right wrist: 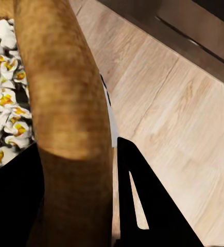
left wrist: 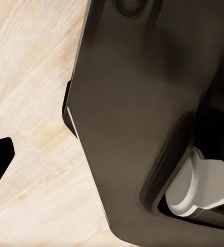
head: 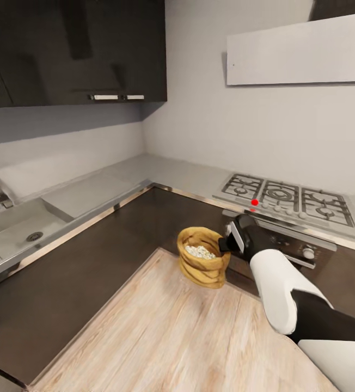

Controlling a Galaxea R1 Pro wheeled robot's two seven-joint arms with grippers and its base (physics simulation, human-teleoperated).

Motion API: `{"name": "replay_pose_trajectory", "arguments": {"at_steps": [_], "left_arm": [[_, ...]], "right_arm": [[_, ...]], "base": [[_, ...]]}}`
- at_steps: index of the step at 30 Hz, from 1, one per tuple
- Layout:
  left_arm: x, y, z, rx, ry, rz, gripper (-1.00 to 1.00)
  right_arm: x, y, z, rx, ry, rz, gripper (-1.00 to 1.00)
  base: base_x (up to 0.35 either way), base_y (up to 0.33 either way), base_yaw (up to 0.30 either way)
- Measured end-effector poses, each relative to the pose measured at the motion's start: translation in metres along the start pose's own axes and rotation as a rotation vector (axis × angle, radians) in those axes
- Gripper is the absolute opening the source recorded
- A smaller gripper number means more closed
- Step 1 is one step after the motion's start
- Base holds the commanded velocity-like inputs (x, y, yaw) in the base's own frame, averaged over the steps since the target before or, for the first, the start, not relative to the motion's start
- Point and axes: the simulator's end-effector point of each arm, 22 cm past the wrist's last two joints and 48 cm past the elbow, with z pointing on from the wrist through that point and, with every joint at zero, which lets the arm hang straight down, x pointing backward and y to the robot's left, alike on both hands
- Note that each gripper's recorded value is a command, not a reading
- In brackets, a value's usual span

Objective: In the kitchen, take the popcorn bag from the countertop, put it into the microwave, and heat it until the popcorn is cooked so the cooked popcorn ends up inside the bag.

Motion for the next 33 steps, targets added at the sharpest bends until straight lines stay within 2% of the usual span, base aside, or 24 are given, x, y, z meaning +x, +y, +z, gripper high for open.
{"name": "replay_pose_trajectory", "arguments": {"at_steps": [3, 5, 16, 21, 25, 33], "left_arm": [[0.000, 0.000, 0.000, 0.000, 0.000, 0.001, 1.00], [0.000, 0.000, 0.000, 0.000, 0.000, 0.001, 1.00], [0.000, 0.000, 0.000, 0.000, 0.000, 0.003, 1.00], [0.000, 0.000, 0.000, 0.000, 0.000, 0.003, 1.00], [0.000, 0.000, 0.000, 0.000, 0.000, 0.002, 1.00], [-0.002, 0.001, 0.000, 0.000, -0.005, -0.002, 1.00]], "right_arm": [[-0.001, -0.027, 0.000, 0.036, -0.002, 0.015, -1.00], [-0.003, -0.034, -0.001, 0.041, -0.009, 0.025, -1.00], [-0.008, -0.038, -0.004, 0.050, -0.021, 0.028, -1.00], [-0.036, -0.043, -0.026, 0.062, -0.109, 0.043, -1.00], [-0.038, -0.040, -0.027, 0.053, -0.112, 0.044, -1.00], [-0.039, -0.049, -0.031, 0.063, -0.119, 0.052, -1.00]], "base": [[-0.001, 0.000, 0.000], [0.000, 0.000, 0.000], [0.000, 0.000, 0.000], [0.000, 0.000, 0.000], [0.000, 0.000, 0.000], [0.000, 0.000, 0.000]]}}
